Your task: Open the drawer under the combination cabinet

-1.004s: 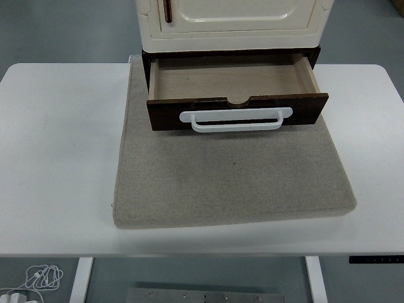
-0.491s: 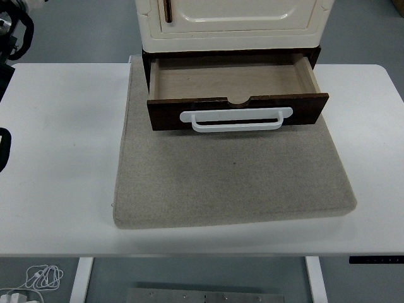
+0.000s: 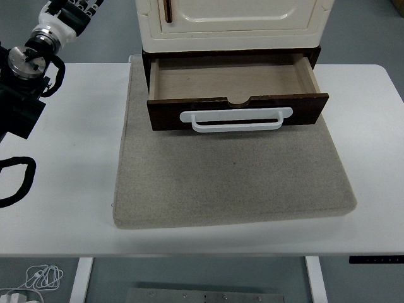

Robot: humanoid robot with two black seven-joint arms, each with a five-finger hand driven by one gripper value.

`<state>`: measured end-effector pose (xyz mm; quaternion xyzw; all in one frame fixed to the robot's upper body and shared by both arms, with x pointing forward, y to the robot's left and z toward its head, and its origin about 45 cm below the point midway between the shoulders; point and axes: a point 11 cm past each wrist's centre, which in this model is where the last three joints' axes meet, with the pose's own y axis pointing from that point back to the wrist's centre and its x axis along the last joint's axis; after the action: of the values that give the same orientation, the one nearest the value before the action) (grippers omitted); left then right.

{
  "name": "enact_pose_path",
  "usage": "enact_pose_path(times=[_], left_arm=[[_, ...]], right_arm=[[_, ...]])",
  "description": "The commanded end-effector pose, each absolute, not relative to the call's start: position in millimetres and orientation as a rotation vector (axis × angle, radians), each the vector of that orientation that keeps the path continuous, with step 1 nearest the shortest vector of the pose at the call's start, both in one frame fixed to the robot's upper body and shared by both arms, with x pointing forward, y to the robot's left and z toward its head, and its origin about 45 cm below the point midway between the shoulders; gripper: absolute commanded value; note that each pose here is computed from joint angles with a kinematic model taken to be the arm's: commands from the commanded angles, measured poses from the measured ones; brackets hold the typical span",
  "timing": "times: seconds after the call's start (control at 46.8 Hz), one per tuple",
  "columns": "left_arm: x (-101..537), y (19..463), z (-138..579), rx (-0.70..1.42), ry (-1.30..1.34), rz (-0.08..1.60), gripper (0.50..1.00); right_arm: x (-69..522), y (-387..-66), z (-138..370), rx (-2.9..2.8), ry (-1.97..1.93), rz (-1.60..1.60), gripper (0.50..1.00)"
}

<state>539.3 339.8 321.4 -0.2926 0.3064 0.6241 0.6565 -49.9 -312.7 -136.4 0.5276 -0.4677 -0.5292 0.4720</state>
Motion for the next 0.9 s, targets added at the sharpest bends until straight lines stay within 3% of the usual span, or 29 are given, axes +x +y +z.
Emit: enact_pose_path(times=[0.0, 0.876], left_arm=[[538.8, 337.2, 320.2, -0.673, 0.686, 1.4, 1.0], [537.7, 321.7, 306.1, -0.686, 0.704, 1.393, 1.0]], right_arm=[[-49.8, -312.7, -136.4, 1.292, -1.145, -1.295, 0.926], [-50.1, -313.7, -136.5, 1.285, -1.146, -1.287, 0.926]])
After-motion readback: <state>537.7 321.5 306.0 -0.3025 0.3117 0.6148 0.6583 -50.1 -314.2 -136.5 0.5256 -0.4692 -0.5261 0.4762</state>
